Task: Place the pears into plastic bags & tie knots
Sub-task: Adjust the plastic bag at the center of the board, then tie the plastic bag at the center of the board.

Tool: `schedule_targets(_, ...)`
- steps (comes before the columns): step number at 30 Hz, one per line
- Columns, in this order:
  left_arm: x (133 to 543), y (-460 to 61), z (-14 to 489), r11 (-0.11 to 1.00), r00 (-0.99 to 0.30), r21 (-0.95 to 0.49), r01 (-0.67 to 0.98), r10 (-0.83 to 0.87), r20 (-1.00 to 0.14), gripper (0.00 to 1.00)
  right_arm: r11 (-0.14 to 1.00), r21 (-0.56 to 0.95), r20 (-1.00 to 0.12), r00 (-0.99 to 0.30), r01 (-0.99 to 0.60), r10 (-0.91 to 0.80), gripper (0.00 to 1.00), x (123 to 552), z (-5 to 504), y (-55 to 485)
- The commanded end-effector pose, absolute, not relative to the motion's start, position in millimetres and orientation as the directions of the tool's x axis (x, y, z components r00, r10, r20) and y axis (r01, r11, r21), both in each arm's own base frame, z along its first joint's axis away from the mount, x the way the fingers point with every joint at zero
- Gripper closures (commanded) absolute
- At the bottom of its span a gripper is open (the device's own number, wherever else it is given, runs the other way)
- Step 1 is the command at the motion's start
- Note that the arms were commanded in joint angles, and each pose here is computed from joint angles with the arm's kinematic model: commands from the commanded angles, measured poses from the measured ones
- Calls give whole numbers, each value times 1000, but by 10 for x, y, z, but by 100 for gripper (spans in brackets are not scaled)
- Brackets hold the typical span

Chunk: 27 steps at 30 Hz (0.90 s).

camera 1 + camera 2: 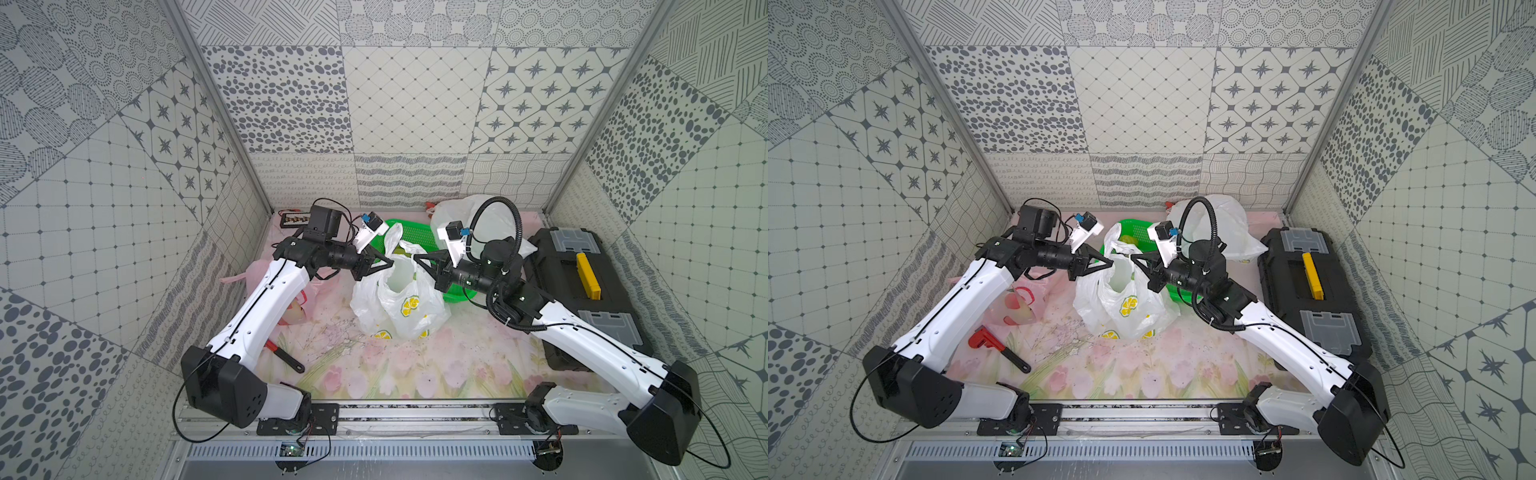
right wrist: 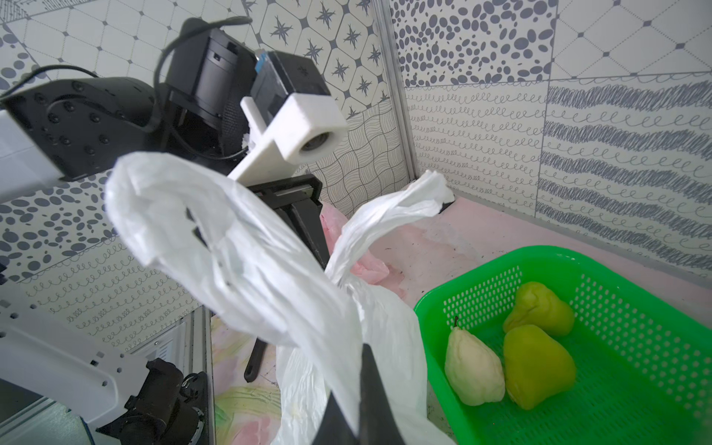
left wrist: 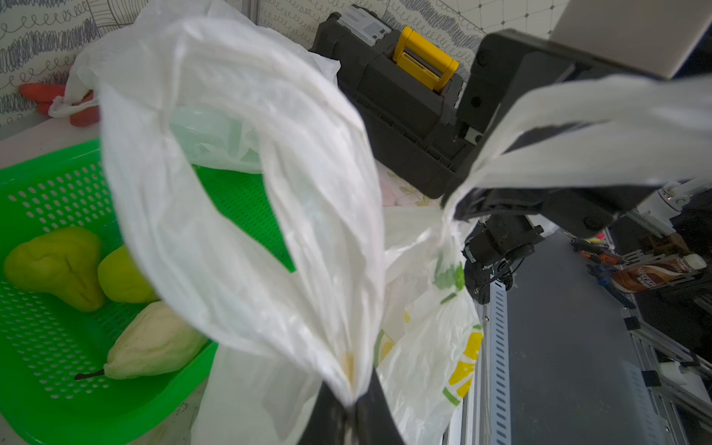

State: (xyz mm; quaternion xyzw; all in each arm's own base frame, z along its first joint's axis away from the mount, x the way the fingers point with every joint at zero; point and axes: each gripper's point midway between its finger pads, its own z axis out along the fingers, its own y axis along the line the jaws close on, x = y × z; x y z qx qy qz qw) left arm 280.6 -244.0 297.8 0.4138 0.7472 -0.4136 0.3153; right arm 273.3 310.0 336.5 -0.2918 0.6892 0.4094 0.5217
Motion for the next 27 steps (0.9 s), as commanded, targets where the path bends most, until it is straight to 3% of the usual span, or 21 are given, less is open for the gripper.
schedule_targets(1, 2604, -2523, 3084, 197, -488, -446, 873, 357, -797, 87, 510, 226, -953, -297, -830, -61, 100, 2747, 3261, 3175)
schedule_targets(7, 2456, -2547, 3163, 135, -396, -374, 918, 376, -838, 71, 508, 223, -933, -333, -832, -135, 100, 2796, 3165, 3318)
schedule_targets(19, 2460, -2552, 3235, 164, -337, -295, 941, 385, -859, 42, 474, 210, -903, -356, -855, -242, 100, 2664, 3048, 3484)
schedule_targets(27, 2574, -2627, 3289, 169, -344, -302, 938, 342, -875, 43, 468, 203, -898, -354, -860, -262, 100, 2636, 3018, 3545)
